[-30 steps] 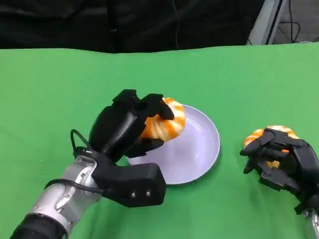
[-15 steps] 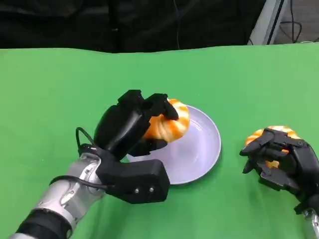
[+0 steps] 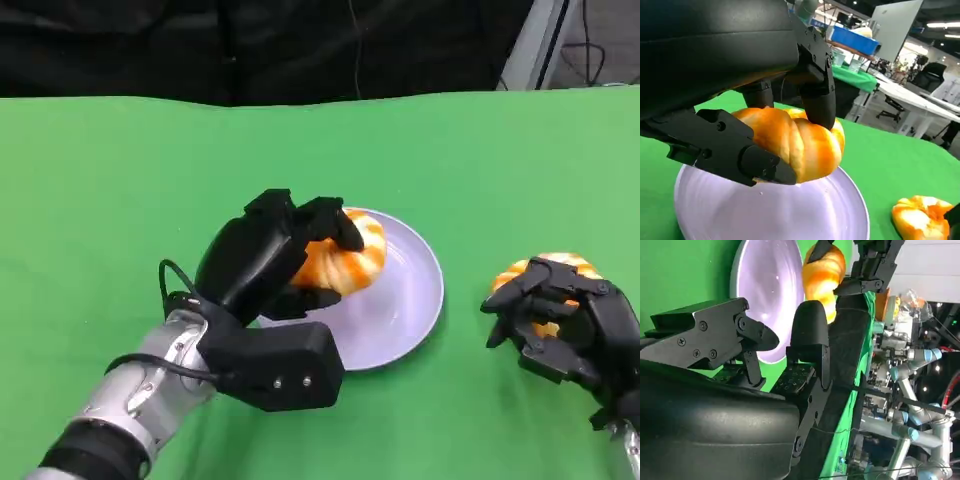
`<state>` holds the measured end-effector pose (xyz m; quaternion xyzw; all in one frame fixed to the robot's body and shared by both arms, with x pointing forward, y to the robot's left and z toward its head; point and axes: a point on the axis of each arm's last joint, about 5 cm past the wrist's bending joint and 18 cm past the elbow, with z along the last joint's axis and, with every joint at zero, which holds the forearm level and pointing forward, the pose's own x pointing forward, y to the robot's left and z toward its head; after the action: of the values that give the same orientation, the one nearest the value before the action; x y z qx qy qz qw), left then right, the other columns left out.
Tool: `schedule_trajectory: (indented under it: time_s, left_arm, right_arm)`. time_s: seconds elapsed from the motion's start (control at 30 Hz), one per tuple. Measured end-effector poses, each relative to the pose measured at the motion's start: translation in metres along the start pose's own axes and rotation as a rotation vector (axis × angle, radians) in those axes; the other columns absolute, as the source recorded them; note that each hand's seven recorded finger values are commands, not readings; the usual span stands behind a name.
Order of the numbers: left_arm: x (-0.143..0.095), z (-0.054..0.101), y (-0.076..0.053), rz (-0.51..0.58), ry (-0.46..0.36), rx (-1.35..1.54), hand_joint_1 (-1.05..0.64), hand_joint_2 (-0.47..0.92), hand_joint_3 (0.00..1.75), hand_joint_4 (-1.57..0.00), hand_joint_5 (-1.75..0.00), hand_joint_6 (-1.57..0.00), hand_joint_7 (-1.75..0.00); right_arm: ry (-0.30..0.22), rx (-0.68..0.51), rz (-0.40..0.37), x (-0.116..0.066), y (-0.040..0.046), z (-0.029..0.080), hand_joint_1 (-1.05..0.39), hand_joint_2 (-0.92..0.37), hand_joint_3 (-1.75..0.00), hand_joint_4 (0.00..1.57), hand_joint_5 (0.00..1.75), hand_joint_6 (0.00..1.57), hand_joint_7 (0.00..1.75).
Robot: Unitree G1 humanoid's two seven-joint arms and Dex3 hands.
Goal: Grasp the bread from the table and place it into the plate.
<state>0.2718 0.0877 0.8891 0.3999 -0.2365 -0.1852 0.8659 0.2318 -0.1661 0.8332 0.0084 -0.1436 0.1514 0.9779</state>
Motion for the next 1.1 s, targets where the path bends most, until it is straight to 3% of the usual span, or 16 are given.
schedule_trajectory:
  time_s: [0.07, 0.17, 0.23, 0.73, 1.1]
  left_arm:
    - [0.0, 0.0, -0.0001, 0.0, 0.0, 0.0, -0.05, 0.92, 0.21, -0.38, -1.7, -0.63, -1.3]
    - [0.0, 0.0001, -0.0002, -0.006, -0.001, 0.0, -0.12, 0.92, 0.17, -0.41, -1.49, -0.83, -0.76]
    - [0.0001, 0.0006, -0.0009, -0.021, -0.004, 0.001, -0.13, 0.92, 0.16, -0.43, -1.46, -0.88, -0.64]
    - [0.0003, 0.0015, -0.0023, -0.07, -0.005, 0.004, -0.14, 0.92, 0.16, -0.43, -1.39, -0.91, -0.5]
    - [0.0033, 0.0014, -0.0018, -0.105, 0.035, 0.019, -0.22, 0.92, 0.13, -0.43, -1.22, -0.98, -0.17]
  right_arm:
    - [-0.002, 0.002, 0.002, 0.0003, 0.0002, 0.0001, 0.02, -0.77, -0.73, 0.86, 1.37, 0.92, 0.96]
    - [-0.005, 0.005, 0.0, 0.0003, 0.0, 0.0002, 0.02, -0.77, -0.72, 0.85, 1.37, 0.91, 0.95]
    - [-0.005, 0.005, -0.001, 0.0003, 0.0, 0.0002, 0.02, -0.77, -0.72, 0.85, 1.37, 0.91, 0.95]
    - [-0.004, 0.004, -0.007, 0.0004, 0.0001, 0.0002, 0.04, -0.79, -0.7, 0.85, 1.4, 0.91, 0.97]
    - [-0.004, 0.002, -0.01, 0.0005, 0.0004, 0.0003, 0.07, -0.79, -0.72, 0.84, 1.4, 0.91, 0.99]
